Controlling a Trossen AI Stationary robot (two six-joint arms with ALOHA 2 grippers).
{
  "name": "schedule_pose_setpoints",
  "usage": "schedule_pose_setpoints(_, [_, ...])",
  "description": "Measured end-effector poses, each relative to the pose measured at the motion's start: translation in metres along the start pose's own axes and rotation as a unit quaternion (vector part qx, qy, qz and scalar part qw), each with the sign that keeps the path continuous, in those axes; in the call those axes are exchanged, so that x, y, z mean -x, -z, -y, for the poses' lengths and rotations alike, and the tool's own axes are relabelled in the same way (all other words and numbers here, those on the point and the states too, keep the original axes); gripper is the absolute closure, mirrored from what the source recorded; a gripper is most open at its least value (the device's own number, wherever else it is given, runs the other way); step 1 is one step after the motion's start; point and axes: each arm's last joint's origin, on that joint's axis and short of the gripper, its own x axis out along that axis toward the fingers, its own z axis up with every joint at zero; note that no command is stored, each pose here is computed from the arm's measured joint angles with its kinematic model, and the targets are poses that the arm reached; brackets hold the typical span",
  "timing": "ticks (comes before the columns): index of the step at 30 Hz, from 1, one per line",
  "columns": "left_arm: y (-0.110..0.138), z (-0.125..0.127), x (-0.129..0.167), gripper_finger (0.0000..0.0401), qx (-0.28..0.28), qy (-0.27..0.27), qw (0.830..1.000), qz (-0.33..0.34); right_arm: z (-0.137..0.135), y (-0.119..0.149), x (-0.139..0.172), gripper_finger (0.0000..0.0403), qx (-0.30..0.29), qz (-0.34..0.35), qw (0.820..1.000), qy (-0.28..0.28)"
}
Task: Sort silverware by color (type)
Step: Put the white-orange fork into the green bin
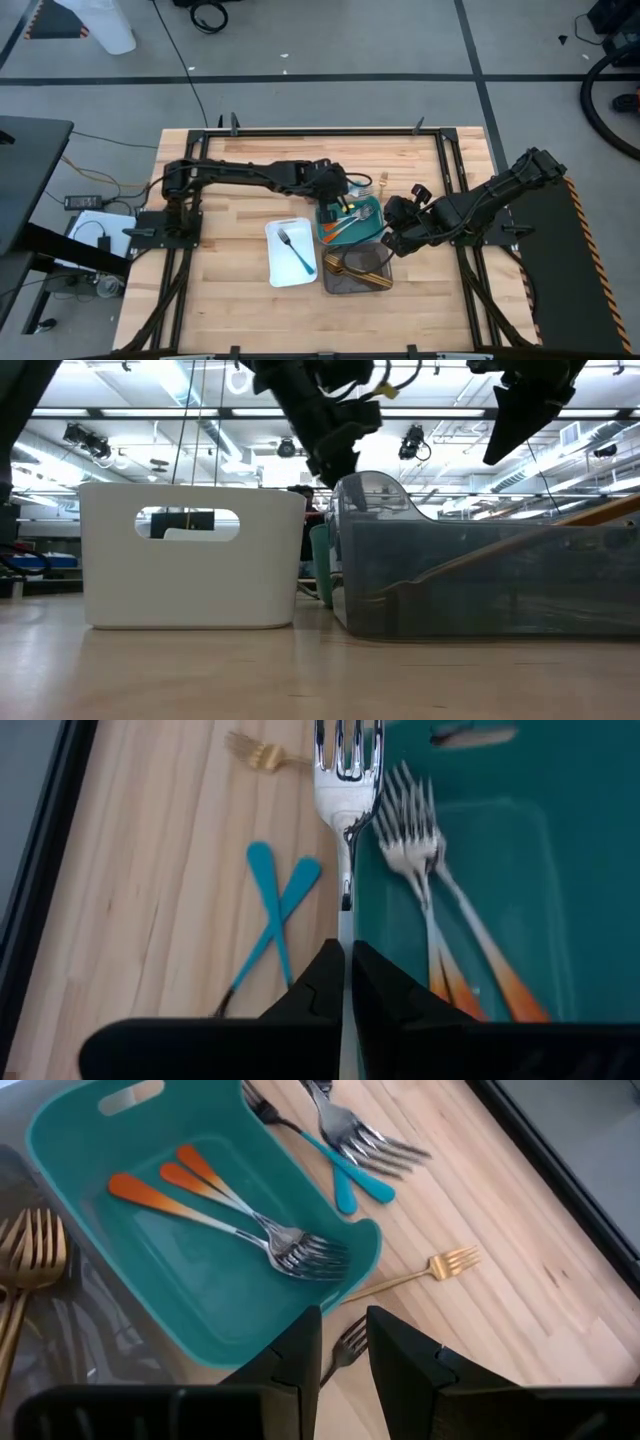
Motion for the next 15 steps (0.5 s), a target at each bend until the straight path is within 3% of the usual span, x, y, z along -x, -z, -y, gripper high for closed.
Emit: schedule_pose_setpoints(15, [-0.016, 0.040, -0.018, 0.0385, -0.010, 0.040, 0.999, 0.026, 0.000, 0.001, 0.000, 0.0310, 0.004, -0.010, 1.000, -0.003])
